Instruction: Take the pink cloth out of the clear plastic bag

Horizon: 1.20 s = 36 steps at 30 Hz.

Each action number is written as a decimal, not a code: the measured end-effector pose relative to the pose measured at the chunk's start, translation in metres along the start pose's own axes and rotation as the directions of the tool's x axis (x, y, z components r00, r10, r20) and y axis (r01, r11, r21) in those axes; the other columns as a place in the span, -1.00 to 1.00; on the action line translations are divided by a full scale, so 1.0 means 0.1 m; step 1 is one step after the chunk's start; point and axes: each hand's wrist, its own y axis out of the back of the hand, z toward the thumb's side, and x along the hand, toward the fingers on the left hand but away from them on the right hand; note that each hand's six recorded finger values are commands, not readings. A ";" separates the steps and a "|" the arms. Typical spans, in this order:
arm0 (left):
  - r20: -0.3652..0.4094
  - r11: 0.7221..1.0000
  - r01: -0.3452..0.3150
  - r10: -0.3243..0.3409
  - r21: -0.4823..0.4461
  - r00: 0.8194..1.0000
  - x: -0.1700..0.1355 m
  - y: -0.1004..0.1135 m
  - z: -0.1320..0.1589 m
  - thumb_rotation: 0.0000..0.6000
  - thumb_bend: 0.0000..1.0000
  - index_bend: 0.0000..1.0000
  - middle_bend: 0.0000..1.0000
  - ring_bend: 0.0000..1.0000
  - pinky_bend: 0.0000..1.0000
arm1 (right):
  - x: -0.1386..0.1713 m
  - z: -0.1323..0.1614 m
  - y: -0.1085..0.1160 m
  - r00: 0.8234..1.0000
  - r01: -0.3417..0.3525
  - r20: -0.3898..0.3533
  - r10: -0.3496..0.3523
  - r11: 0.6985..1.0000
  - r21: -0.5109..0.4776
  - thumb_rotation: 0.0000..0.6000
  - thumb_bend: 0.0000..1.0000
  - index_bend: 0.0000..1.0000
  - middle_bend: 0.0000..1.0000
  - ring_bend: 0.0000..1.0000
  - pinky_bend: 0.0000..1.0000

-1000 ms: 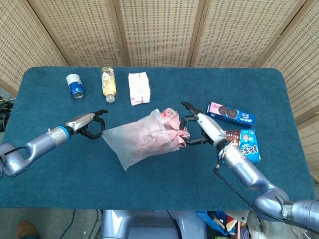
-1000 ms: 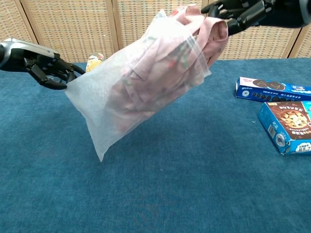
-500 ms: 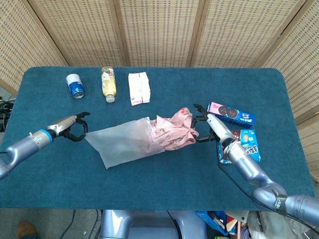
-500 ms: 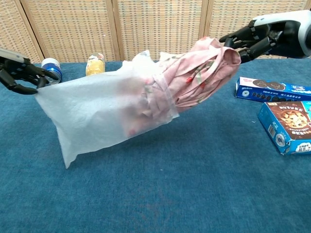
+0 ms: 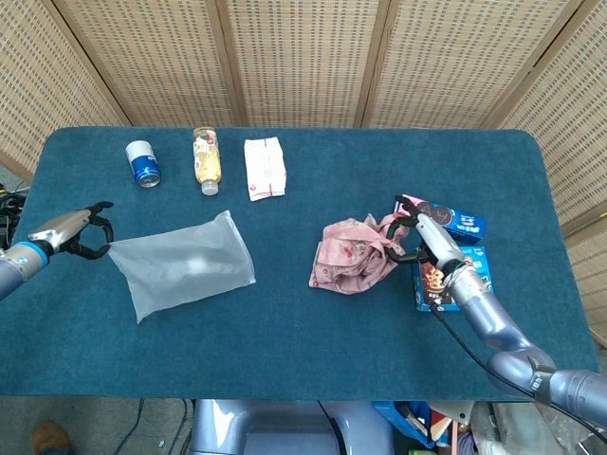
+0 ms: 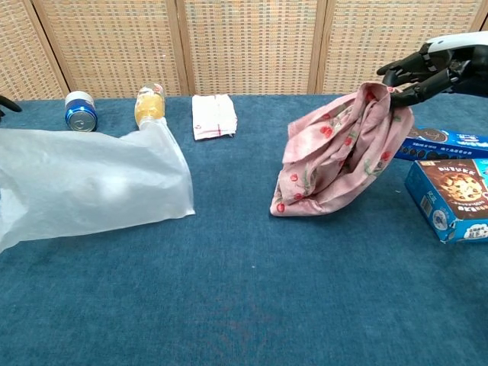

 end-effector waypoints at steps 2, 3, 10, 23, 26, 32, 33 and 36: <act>-0.018 1.000 -0.015 0.015 0.001 1.000 -0.02 0.05 -0.06 1.00 0.60 0.64 -1.00 -1.00 -1.00 | 0.00 -0.01 0.01 1.000 0.001 0.002 -0.001 1.000 0.007 1.00 0.44 0.48 -1.00 -1.00 -1.00; -0.020 1.000 -0.019 0.019 0.000 1.000 -0.03 0.06 -0.07 1.00 0.60 0.61 -1.00 -1.00 -1.00 | 0.00 -0.01 0.01 1.000 0.002 0.003 -0.002 1.000 0.014 1.00 0.44 0.47 -1.00 -1.00 -1.00; -0.057 0.999 -0.029 0.030 0.026 0.998 -0.06 0.10 -0.15 1.00 0.58 -0.99 -1.00 -1.00 -1.00 | 0.04 0.02 0.05 1.000 0.025 -0.021 -0.023 0.995 0.095 1.00 -0.52 -0.80 -1.00 -1.00 -1.00; -0.073 0.948 -0.254 0.272 0.192 0.960 -0.32 0.50 -0.33 1.00 -0.85 -1.00 -1.00 -1.00 -1.00 | 0.49 0.02 0.68 0.938 0.347 -0.201 -0.284 0.733 0.585 1.00 -1.00 -1.00 -1.00 -1.00 -1.00; -0.038 0.905 -0.351 0.370 0.243 0.928 -0.47 0.53 -0.27 1.00 -0.85 -1.00 -1.00 -1.00 -1.00 | 0.71 -0.04 0.81 0.908 0.417 -0.251 -0.336 0.652 0.633 1.00 -1.00 -1.00 -1.00 -1.00 -1.00; 0.030 0.778 -0.572 0.585 0.262 0.810 -0.94 0.46 -0.15 1.00 -0.85 -1.00 -1.00 -1.00 -1.00 | 1.16 -0.21 0.93 0.861 0.503 -0.323 -0.394 0.554 0.664 1.00 -1.00 -1.00 -1.00 -1.00 -1.00; 0.034 0.758 -0.600 0.613 0.255 0.789 -1.04 0.42 -0.14 1.00 -0.85 -1.00 -1.00 -1.00 -1.00 | 1.21 -0.23 0.93 0.855 0.514 -0.338 -0.394 0.546 0.662 1.00 -1.00 -1.00 -1.00 -1.00 -1.00; 0.016 0.707 -0.667 0.683 0.236 0.730 -1.36 0.20 -0.17 1.00 -0.85 -1.00 -1.00 -1.00 -1.00 | 1.41 -0.29 0.88 0.839 0.541 -0.386 -0.383 0.528 0.655 1.00 -1.00 -1.00 -1.00 -1.00 -1.00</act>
